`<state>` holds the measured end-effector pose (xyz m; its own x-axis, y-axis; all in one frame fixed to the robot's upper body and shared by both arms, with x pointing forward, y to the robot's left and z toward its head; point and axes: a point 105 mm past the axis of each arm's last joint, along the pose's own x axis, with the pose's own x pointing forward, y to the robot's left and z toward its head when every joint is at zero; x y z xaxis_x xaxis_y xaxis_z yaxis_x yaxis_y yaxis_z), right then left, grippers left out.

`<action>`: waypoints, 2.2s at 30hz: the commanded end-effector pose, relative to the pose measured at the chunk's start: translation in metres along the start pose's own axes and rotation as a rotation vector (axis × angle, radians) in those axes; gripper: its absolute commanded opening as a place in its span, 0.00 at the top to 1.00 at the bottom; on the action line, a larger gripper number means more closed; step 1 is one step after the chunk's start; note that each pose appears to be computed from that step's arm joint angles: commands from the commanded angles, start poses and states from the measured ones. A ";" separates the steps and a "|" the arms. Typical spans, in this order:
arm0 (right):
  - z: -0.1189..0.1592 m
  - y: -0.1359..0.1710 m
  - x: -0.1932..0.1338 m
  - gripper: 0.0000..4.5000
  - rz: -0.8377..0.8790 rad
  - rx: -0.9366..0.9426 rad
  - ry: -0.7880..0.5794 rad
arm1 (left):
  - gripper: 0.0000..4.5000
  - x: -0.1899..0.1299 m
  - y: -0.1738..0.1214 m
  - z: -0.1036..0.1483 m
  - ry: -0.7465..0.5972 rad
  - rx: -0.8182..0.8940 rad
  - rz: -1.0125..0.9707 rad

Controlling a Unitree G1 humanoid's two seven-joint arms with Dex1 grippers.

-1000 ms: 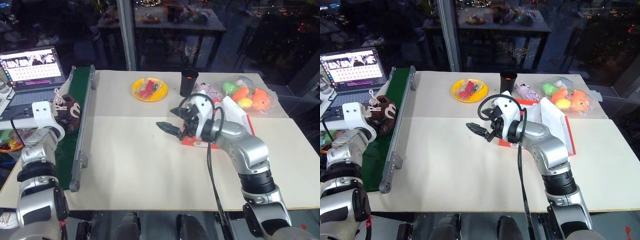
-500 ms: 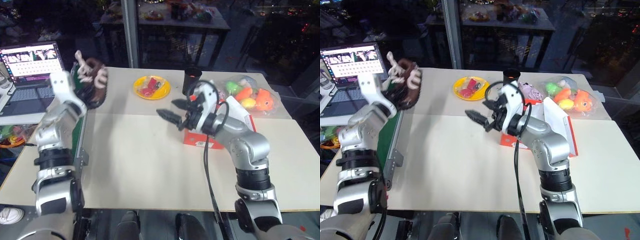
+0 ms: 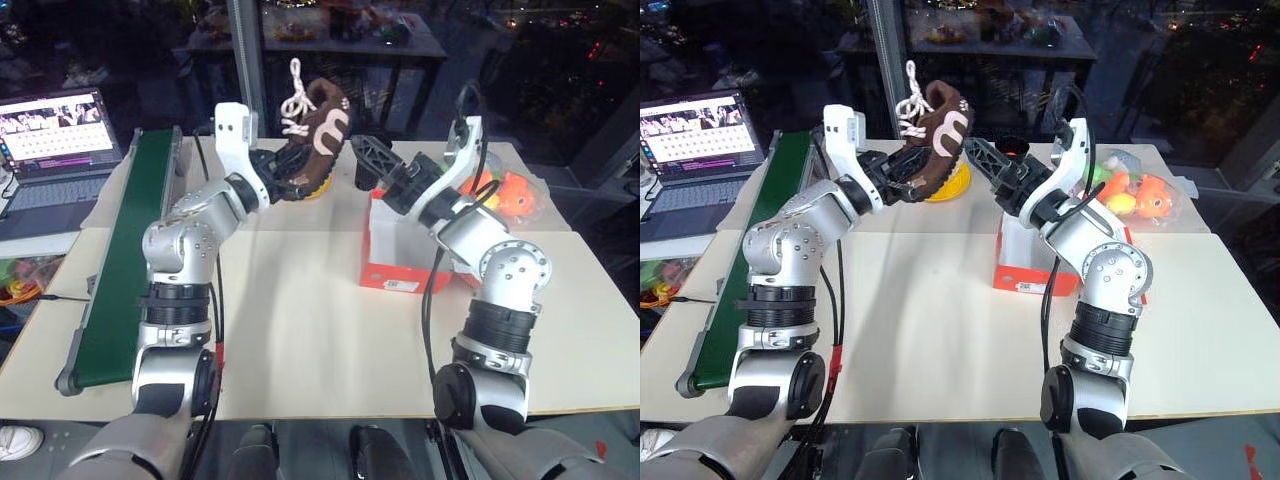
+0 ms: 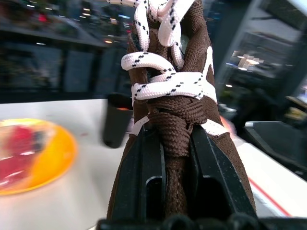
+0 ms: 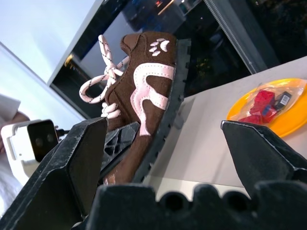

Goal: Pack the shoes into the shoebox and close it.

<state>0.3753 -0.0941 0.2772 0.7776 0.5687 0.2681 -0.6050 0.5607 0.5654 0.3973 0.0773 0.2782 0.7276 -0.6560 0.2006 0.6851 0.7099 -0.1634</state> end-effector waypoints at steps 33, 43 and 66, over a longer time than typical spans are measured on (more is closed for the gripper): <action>0.059 -0.026 -0.013 0.94 -0.222 -0.172 -0.148 | 0.14 -0.001 -0.010 0.026 -0.050 -0.004 -0.034; 0.045 -0.129 -0.054 0.94 -0.748 -0.549 0.226 | 0.14 -0.010 -0.004 0.019 -0.026 0.011 0.006; 0.004 -0.174 -0.079 0.51 -0.854 -0.533 0.405 | 0.12 -0.010 -0.006 0.018 -0.033 0.003 0.022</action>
<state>0.4181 -0.2340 0.1441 0.8965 -0.0155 -0.4427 0.0277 0.9994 0.0210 0.3936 0.0855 0.2817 0.7608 -0.6225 0.1835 0.6489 0.7350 -0.1968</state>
